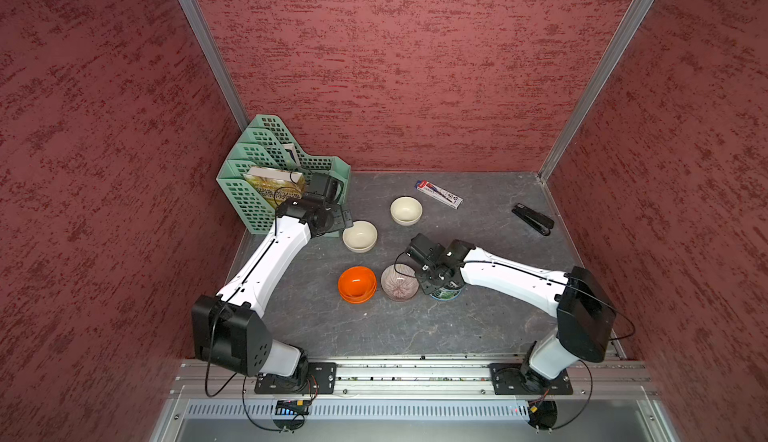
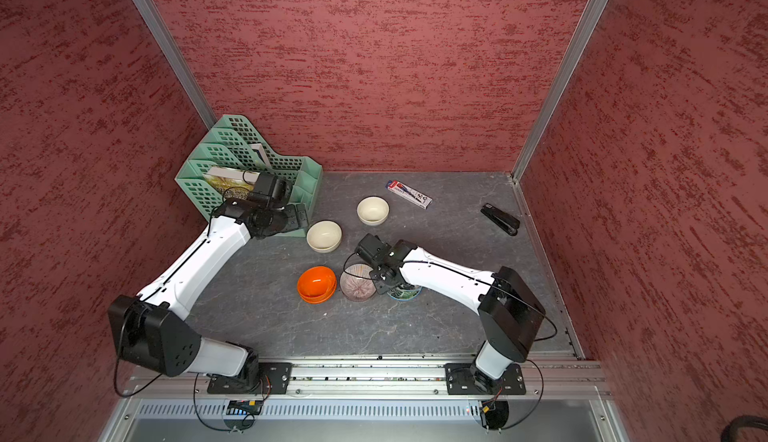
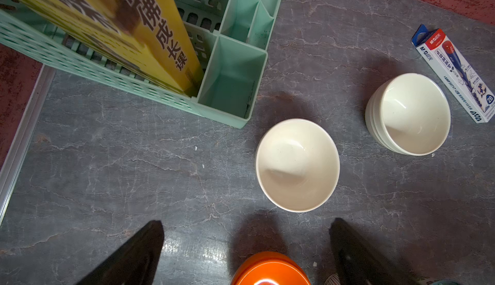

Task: Stack the bowls
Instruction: Place the bowl on the bowl.

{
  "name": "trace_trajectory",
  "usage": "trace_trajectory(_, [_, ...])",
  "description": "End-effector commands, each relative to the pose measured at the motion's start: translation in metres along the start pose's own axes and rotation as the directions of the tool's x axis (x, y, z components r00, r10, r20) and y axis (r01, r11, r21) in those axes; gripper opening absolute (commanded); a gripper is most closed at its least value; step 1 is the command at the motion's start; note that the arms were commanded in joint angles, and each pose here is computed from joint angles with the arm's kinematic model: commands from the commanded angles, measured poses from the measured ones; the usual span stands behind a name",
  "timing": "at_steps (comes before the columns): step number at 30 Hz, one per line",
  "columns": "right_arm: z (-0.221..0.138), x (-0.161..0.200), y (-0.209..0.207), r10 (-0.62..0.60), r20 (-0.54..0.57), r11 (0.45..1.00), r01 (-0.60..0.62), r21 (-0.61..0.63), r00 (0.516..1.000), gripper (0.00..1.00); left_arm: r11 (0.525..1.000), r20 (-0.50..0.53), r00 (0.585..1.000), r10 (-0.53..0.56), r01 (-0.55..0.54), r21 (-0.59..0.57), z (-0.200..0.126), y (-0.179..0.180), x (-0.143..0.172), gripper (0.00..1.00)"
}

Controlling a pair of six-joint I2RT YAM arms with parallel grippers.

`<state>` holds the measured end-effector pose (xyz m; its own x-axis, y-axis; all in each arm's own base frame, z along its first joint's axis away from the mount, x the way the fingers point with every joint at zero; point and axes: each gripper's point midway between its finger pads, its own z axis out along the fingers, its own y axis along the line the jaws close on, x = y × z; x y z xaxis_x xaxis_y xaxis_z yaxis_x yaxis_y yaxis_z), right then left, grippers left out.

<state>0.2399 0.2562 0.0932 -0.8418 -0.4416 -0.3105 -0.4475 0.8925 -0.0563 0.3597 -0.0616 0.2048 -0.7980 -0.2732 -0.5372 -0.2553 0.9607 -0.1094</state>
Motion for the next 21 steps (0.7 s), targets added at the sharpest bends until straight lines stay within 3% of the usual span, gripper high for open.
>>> trace_trajectory(1, [0.008, 0.003, 0.006, 0.002, -0.003, 1.000, -0.003, -0.010, 1.000, 0.00, 1.000, 0.042, 0.999, 0.000, 0.000, 0.016, -0.011, 0.000, -0.011, 1.00])
trace_trajectory(11, [0.016, 0.006, 0.009, 0.023, -0.003, 0.999, -0.023, -0.028, 1.000, 0.01, 1.000, 0.068, 0.998, -0.004, 0.003, 0.021, -0.024, 0.001, -0.022, 1.00])
trace_trajectory(18, [0.013, 0.005, 0.008, 0.029, 0.001, 0.999, -0.029, -0.020, 1.000, 0.26, 1.000, 0.077, 0.997, -0.006, 0.004, 0.022, -0.029, 0.002, -0.025, 1.00])
trace_trajectory(21, [0.007, 0.002, 0.007, 0.030, 0.019, 0.999, -0.030, -0.022, 0.999, 0.32, 1.000, 0.080, 0.997, -0.008, 0.006, 0.026, -0.031, 0.002, -0.027, 1.00])
